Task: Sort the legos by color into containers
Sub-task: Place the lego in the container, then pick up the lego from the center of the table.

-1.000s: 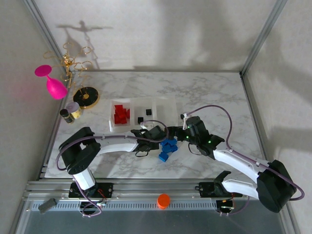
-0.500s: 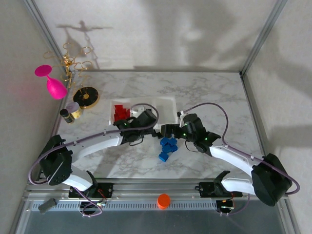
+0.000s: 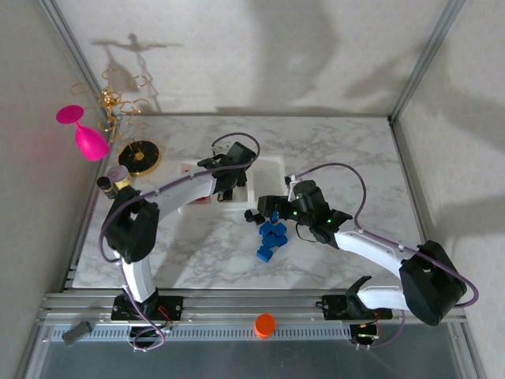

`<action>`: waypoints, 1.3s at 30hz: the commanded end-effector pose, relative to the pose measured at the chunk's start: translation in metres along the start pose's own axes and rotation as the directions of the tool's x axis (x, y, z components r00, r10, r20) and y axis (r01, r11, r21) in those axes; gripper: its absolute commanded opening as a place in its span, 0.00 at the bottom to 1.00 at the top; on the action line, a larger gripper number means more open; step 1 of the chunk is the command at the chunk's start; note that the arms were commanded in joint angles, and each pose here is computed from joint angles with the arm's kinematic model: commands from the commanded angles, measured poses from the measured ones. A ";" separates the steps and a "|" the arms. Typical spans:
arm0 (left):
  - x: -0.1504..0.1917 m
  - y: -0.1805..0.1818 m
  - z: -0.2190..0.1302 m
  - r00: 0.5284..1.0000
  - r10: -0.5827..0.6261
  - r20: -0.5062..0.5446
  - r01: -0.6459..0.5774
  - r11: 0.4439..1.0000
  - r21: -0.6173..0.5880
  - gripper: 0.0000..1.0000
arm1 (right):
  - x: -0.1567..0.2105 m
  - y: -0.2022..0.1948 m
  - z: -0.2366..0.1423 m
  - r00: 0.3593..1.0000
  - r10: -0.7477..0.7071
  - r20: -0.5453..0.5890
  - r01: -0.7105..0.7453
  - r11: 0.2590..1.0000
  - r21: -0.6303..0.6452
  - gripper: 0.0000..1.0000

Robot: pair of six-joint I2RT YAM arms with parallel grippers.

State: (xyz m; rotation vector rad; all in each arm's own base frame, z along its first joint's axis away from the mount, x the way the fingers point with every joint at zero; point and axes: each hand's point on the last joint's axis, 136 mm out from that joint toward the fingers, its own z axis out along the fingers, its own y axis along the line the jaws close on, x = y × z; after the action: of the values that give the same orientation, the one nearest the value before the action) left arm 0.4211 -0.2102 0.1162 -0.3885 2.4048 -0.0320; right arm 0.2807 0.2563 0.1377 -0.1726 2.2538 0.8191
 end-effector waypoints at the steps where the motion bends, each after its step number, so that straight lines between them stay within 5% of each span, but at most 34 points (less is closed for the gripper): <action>1: -0.009 0.007 0.013 0.999 0.034 0.001 -0.034 0.998 -0.058 0.29 | -0.016 0.005 0.000 0.999 0.009 0.045 -0.009 1.000 -0.005 0.98; 8: -0.020 0.002 0.003 0.999 0.032 0.008 -0.032 0.999 -0.025 0.50 | -0.027 -0.008 -0.013 0.995 0.017 0.100 -0.020 0.999 0.028 0.99; 16: -0.016 -0.009 -0.041 1.000 0.019 0.010 -0.020 0.995 0.095 0.52 | -0.027 -0.014 -0.019 0.994 0.024 0.107 -0.029 0.999 0.042 0.99; 27: 0.049 -0.022 -0.096 1.000 0.008 -0.016 -0.005 0.977 0.211 0.53 | -0.008 -0.021 -0.025 0.995 0.050 0.082 -0.053 0.998 0.034 0.99; 39: 0.119 -0.035 -0.087 0.993 -0.008 -0.119 0.035 0.973 0.227 0.59 | 0.025 -0.045 -0.028 0.992 0.112 0.058 -0.116 0.991 0.071 0.99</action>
State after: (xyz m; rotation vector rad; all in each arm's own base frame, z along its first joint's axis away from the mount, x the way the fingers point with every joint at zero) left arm 0.2920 -0.2783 0.1233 -0.2672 2.4640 -0.3288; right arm 0.2604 0.2111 0.1130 -0.0334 2.2706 0.7830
